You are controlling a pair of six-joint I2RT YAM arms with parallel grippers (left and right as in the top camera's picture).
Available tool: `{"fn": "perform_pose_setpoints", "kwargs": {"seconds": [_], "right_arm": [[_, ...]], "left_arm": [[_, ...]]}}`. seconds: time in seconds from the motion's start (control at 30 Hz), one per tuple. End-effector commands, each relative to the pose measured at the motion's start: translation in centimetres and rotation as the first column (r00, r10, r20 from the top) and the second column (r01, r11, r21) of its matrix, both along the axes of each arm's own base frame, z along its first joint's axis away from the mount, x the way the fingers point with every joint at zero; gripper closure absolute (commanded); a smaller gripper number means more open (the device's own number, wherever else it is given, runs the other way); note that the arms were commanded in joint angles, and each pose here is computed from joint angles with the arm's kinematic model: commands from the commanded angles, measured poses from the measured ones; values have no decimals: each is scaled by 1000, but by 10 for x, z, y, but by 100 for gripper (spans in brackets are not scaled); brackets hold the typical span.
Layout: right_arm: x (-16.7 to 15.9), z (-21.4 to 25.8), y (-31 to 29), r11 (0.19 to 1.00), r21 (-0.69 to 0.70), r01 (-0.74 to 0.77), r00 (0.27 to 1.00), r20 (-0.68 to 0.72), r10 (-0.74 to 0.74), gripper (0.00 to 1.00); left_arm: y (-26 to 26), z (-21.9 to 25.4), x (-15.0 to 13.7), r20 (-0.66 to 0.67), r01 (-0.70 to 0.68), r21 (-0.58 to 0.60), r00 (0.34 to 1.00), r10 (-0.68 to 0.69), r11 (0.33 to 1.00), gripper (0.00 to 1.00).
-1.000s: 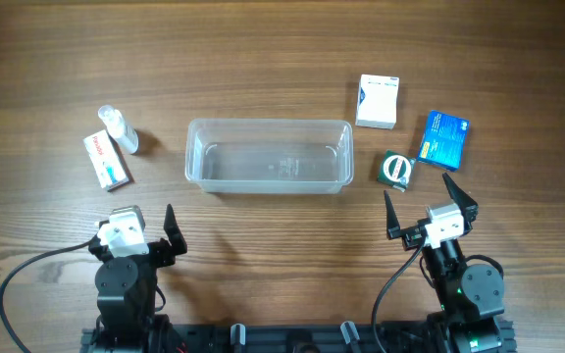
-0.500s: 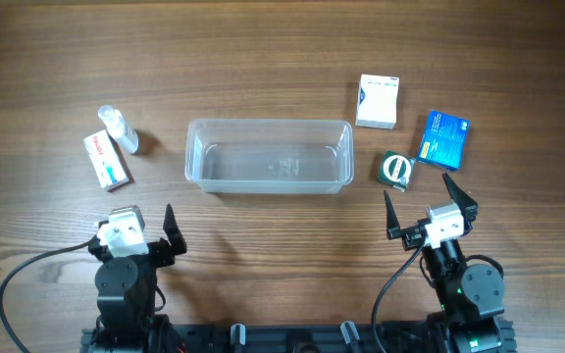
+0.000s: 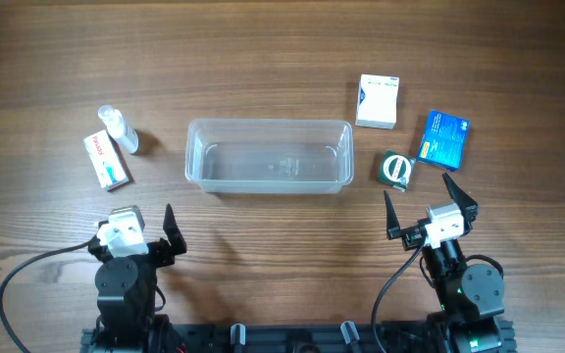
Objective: Pack container
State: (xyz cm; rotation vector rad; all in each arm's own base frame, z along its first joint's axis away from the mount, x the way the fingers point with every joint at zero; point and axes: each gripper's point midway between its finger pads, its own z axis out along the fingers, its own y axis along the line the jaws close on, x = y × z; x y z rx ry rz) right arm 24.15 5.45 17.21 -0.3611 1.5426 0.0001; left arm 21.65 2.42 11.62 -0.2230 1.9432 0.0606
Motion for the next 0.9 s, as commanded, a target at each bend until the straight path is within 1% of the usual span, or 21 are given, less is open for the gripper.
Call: {"fn": "perform_pose_setpoints", "kwargs": {"seconds": [0.0,0.27,0.33,0.4,0.43,0.5,0.53,0.6,0.67,0.77,0.8,0.83,0.87], "right_arm": [[0,1,2,1000,-5,-15,1000,5,15,0],[0,1,2,1000,-5,-15,1000,5,15,0],[0,1,2,1000,-4,-15,1000,5,15,0],[0,1,2,1000,-5,-15,1000,5,15,0],[0,1,2,1000,-5,-15,1000,5,15,0],[0,1,2,1000,-5,-15,1000,5,15,0],[0,1,2,1000,-5,-15,1000,5,15,0],[0,1,2,1000,-5,-15,1000,5,15,0],[0,1,2,1000,-4,-15,1000,5,15,0],[0,1,2,1000,-5,-15,1000,5,15,0],[0,1,2,1000,-5,-15,1000,5,15,0],[0,1,2,1000,-5,-15,1000,5,15,0],[0,1,2,1000,-5,-15,1000,5,15,0]], "left_arm": [[2,1,-1,5,-16,-10,1000,16,1000,0],[2,1,-1,7,-16,-10,1000,16,1000,0],[-3,20,7,90,8,-22,996,-6,1000,0],[-39,52,15,228,218,-58,953,-199,974,0],[-62,58,13,254,347,-72,913,-319,935,0],[-66,87,14,362,374,-34,869,-337,927,0],[-72,113,12,453,407,6,813,-366,913,0],[-73,151,5,574,411,68,729,-372,909,0],[-70,175,-2,625,386,88,696,-353,918,0],[-56,202,-6,629,318,71,722,-289,946,0],[-55,210,-6,607,312,60,743,-282,948,0],[-50,218,-2,558,287,35,789,-257,957,0],[-46,220,3,522,265,22,819,-238,964,0]]}}
